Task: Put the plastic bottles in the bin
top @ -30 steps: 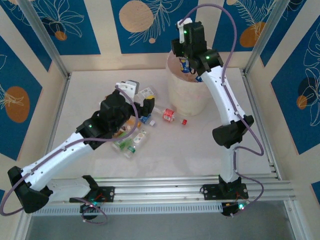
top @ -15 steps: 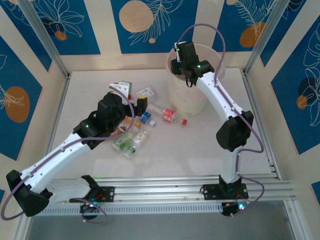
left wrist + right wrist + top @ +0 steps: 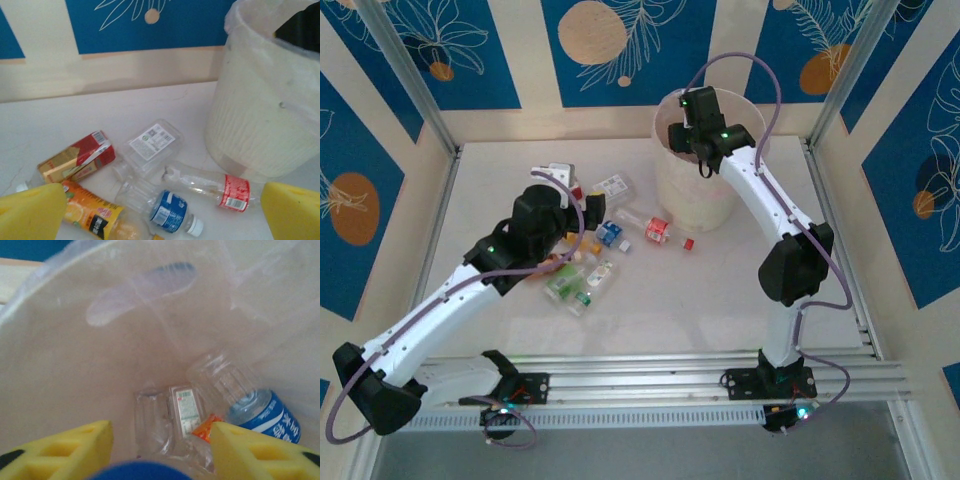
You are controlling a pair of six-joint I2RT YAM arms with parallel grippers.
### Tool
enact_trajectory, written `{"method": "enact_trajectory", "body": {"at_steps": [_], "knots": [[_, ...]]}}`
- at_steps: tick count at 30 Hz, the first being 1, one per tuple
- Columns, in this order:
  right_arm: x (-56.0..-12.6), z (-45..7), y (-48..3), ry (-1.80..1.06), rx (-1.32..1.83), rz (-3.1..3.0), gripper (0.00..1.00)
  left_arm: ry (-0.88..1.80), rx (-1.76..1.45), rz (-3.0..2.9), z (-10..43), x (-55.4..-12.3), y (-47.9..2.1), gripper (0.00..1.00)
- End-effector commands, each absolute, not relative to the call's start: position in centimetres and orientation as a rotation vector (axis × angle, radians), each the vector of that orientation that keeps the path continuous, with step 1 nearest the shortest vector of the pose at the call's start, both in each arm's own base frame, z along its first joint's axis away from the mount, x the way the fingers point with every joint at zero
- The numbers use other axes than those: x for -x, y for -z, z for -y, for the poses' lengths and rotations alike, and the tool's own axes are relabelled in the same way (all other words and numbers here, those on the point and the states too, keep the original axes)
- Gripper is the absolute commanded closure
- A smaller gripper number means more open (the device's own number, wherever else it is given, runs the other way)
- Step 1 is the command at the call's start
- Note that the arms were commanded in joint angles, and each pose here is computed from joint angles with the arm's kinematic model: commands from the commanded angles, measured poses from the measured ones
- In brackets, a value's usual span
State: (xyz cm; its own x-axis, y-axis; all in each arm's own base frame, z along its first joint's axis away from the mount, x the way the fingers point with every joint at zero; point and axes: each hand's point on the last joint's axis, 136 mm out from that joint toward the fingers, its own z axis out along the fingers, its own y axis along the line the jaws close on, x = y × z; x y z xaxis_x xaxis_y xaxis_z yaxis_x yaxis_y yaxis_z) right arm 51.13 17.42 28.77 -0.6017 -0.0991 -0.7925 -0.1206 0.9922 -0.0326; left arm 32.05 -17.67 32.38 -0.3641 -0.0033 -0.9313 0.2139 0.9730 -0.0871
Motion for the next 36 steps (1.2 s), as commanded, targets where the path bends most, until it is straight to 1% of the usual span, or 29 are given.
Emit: {"method": "enact_trajectory", "body": {"at_steps": [1, 4, 10, 16, 22, 26, 32, 36], "knots": [[-50.4, -16.7, -30.5, -0.015, 0.12, -2.216, 0.36, 0.181, -0.091, -1.976, 16.2, -32.7, -32.2, 0.0], [-50.4, -16.7, -31.9, -0.026, 0.116, -2.198, 0.26, 0.172, -0.074, -2.009, 15.8, -33.2, -31.6, 0.01], [-49.9, -17.0, -35.5, -0.058, 0.128, -2.147, 0.13, 0.14, -0.038, -2.068, 14.6, -34.0, -30.2, 0.01], [-48.4, -16.8, -39.3, -0.073, 0.136, -2.09, 0.08, 0.067, -0.002, -2.195, 12.0, -34.4, -27.9, 0.01], [-45.8, -17.1, -41.3, -0.127, 0.147, -2.063, 0.01, 0.047, 0.073, -2.332, 9.6, -34.5, -24.7, 0.0], [-44.1, -17.3, -41.9, -0.168, 0.147, -2.061, 0.01, 0.043, 0.095, -2.406, 8.8, -34.0, -22.8, 0.0], [-41.2, -17.0, -41.5, -0.182, 0.135, -2.078, 0.01, -0.03, -0.023, -2.595, 8.1, -31.1, -19.5, 0.01], [-39.5, -16.4, -40.8, -0.164, 0.105, -2.073, 0.01, 0.107, -0.102, -2.673, 9.6, -28.5, -18.1, 0.07]]}}
